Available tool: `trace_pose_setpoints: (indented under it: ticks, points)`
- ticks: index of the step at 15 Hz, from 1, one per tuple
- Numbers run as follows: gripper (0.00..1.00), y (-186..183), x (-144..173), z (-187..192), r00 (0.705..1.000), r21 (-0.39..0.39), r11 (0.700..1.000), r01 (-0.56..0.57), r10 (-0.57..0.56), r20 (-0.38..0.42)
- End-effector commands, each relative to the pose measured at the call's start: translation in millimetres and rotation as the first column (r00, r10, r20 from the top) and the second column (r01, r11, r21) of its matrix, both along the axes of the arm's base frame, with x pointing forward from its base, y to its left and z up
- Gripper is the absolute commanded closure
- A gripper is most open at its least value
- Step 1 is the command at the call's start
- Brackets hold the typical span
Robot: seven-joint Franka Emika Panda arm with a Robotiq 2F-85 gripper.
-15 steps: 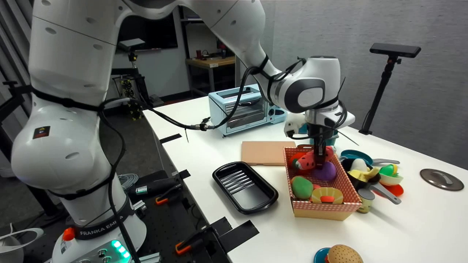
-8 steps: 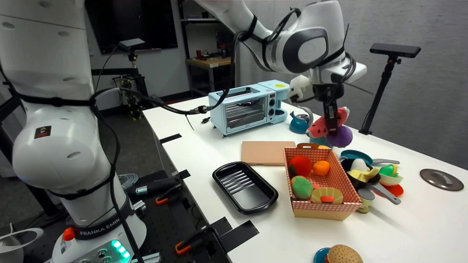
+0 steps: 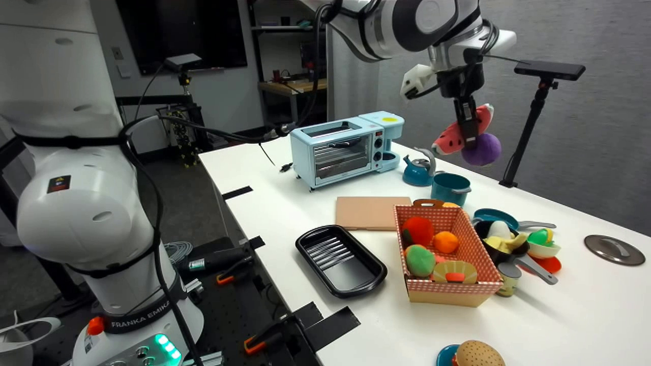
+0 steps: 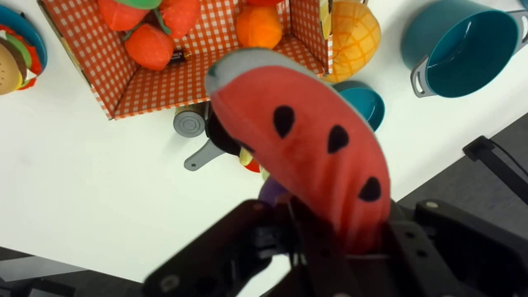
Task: Take the objects from the basket and drop them on the table
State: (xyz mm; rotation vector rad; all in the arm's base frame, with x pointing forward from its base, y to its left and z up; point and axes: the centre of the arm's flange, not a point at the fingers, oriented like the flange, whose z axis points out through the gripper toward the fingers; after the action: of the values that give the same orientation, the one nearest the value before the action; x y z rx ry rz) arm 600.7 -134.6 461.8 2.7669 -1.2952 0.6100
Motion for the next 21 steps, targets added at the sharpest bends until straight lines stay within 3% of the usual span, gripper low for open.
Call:
trace_pose_setpoints:
  ticks: [1, 5, 9, 21]
  points:
    - [0.96, 14.5, 29.6, 7.4, 1.000, -0.023, 1.000, 0.001, -0.001, -0.016]
    - [0.96, 7.4, 56.0, 12.4, 0.999, -0.030, 0.999, -0.018, 0.017, -0.034]
    - [0.96, 22.9, 86.3, 5.3, 0.999, -0.042, 0.999, -0.020, 0.018, -0.043]
    - [0.96, 97.5, 132.4, -16.8, 0.992, -0.093, 0.990, -0.108, 0.101, -0.075]
